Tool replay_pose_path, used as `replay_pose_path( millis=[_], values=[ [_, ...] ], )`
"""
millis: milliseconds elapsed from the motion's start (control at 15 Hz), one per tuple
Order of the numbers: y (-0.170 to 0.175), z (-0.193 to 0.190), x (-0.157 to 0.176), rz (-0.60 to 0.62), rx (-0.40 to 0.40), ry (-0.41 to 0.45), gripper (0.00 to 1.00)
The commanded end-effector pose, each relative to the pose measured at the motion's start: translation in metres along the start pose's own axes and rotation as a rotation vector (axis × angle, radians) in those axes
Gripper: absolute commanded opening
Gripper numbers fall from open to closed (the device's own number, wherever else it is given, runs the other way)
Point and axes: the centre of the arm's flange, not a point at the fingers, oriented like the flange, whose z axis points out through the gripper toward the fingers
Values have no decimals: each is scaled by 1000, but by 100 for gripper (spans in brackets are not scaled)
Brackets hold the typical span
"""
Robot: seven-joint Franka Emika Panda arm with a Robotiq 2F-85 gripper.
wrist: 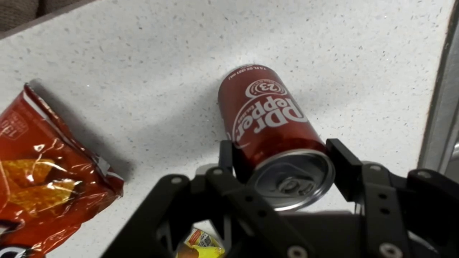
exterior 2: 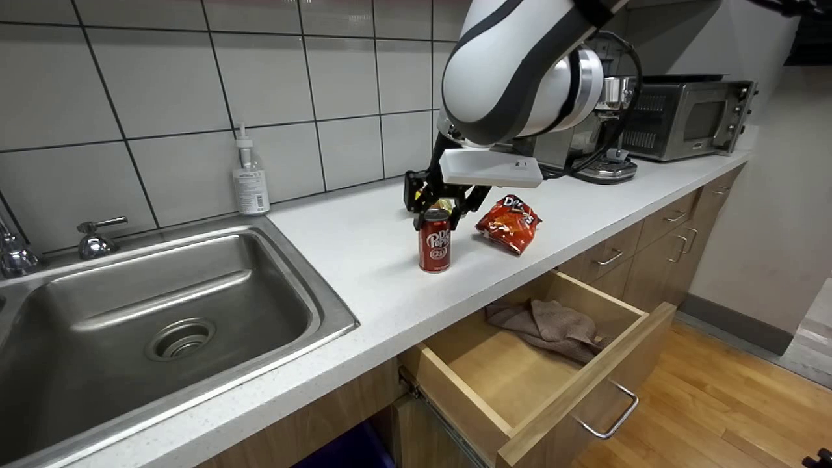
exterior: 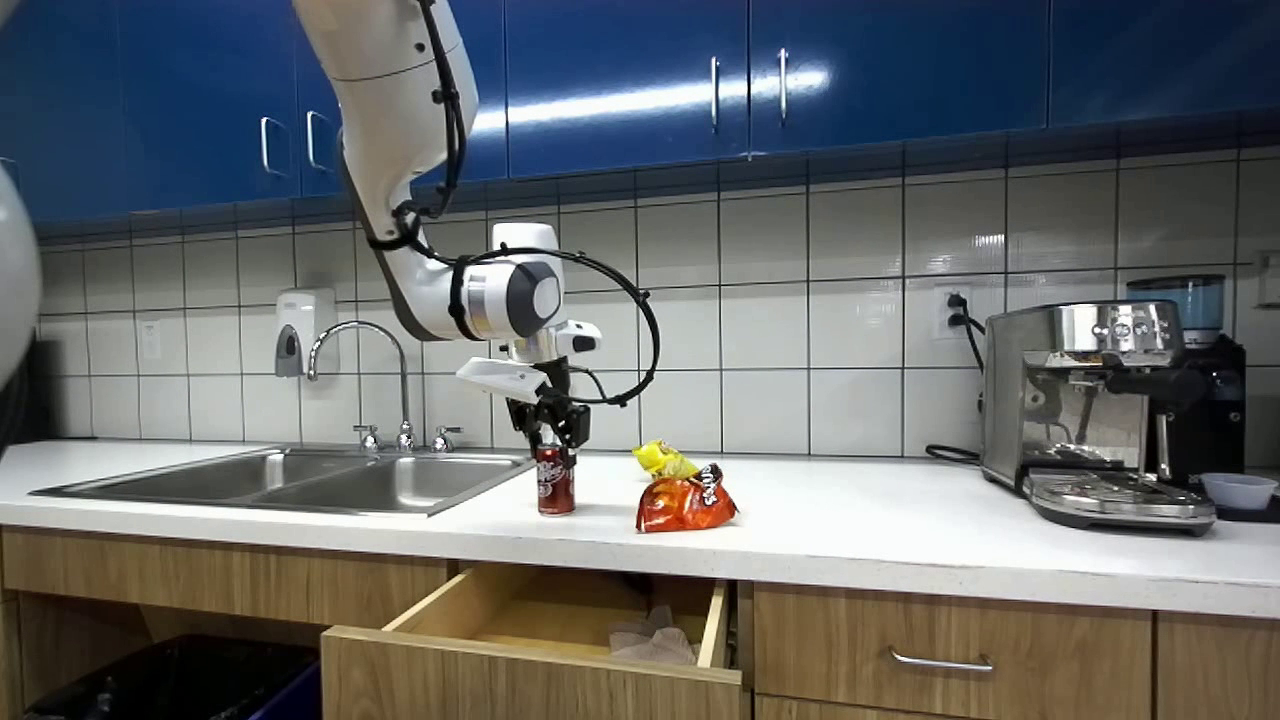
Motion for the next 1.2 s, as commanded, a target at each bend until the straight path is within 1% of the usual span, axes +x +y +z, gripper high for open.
replay_pose_path(
  millis=[0, 467, 933, 1133],
  values=[
    [0, -15, -7, -33, -4, 14, 41],
    [1, -19, -8, -32, -1, 23, 41],
    [-1, -45, -17, -52, 5, 51, 41],
    [0, -51, -18, -57, -5, 51, 41]
  ],
)
